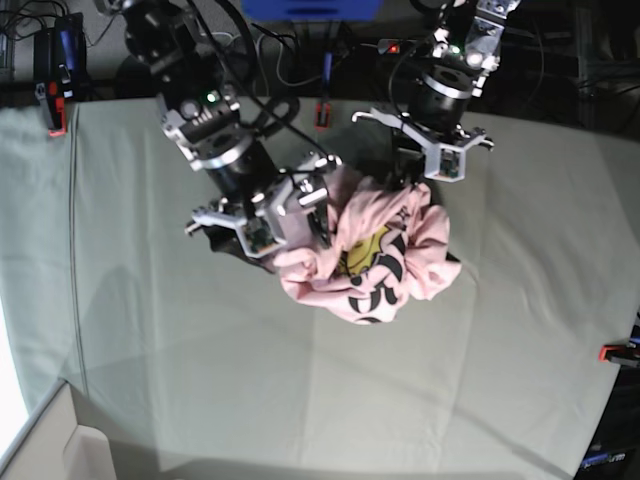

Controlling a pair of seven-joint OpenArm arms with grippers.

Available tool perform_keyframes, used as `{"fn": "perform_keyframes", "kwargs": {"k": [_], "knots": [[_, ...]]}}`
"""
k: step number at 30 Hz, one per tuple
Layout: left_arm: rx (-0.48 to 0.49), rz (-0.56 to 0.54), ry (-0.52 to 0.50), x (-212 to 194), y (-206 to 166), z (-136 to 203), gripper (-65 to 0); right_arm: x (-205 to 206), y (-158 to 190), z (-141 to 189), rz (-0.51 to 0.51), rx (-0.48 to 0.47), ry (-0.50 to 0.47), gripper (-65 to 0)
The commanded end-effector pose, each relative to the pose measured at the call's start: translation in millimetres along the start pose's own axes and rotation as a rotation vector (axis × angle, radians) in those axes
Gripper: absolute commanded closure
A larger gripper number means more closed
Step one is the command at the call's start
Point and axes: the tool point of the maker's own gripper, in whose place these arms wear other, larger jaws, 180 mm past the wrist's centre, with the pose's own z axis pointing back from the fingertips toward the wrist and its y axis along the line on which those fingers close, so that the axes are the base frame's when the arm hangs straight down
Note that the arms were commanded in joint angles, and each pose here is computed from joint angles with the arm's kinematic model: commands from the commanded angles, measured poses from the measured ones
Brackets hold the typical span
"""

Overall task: Layout the t-shirt on the table in an organized manner, then fold the t-shirt properly
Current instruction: 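Grasp the pink t-shirt edges with both grippers, then lift and pull the t-shirt apart, spreading grippers away from each other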

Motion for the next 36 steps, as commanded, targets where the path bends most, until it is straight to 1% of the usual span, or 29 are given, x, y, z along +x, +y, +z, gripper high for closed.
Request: {"fn": "perform_keyframes", "kwargs": {"k": [1,10,12,13,15,16,19,20,23,25,28,32,36], "knots": [[-0.005,-0.004,-0.04,11,-1,1,-0.1,12,-1,-2,0.008,0.002,-0.044,-44.4],[-0.005,0.002,-0.033,8,-2,3,-0.1,2,-1,-14,0.025,0.012,-0.014,-44.2],[-0.005,0.004,-0.033,8,-2,3,-0.1,2,0,-14,0.023,0.012,-0.013,-41.9],[-0.005,0.004,-0.033,8,-2,3,-0.1,2,0,-14,0.023,0.012,-0.013,-39.3],[-0.004,0.006,-0.031,7,-2,3,-0.1,1,0,-15,0.022,0.012,-0.011,-31.2],[-0.004,0.006,-0.028,6,-2,4,-0.1,-2,-1,-17,0.023,0.01,-0.002,-25.4],[-0.004,0.006,-0.03,6,-2,4,-0.1,-11,-7,-22,0.029,0.0,0.046,-4.3],[-0.004,0.006,-0.03,6,-2,4,-0.1,-13,-8,-24,0.031,-0.002,0.059,0.0],[-0.005,0.006,-0.041,11,-2,4,-0.1,-15,-16,-24,0.033,-0.02,0.093,0.0],[0.003,0.006,-0.061,18,1,5,-0.1,-5,-33,-19,0.022,-0.063,0.07,0.0],[0.064,0.011,-0.107,36,22,14,-0.1,19,-67,-6,0.001,-0.154,0.003,0.0],[0.129,0.0,-0.201,73,45,24,-0.1,49,-119,20,-0.013,-0.3,-0.083,0.0],[0.192,-0.019,-0.262,97,69,32,-0.1,59,-167,41,-0.022,-0.436,-0.115,0.0]]}}
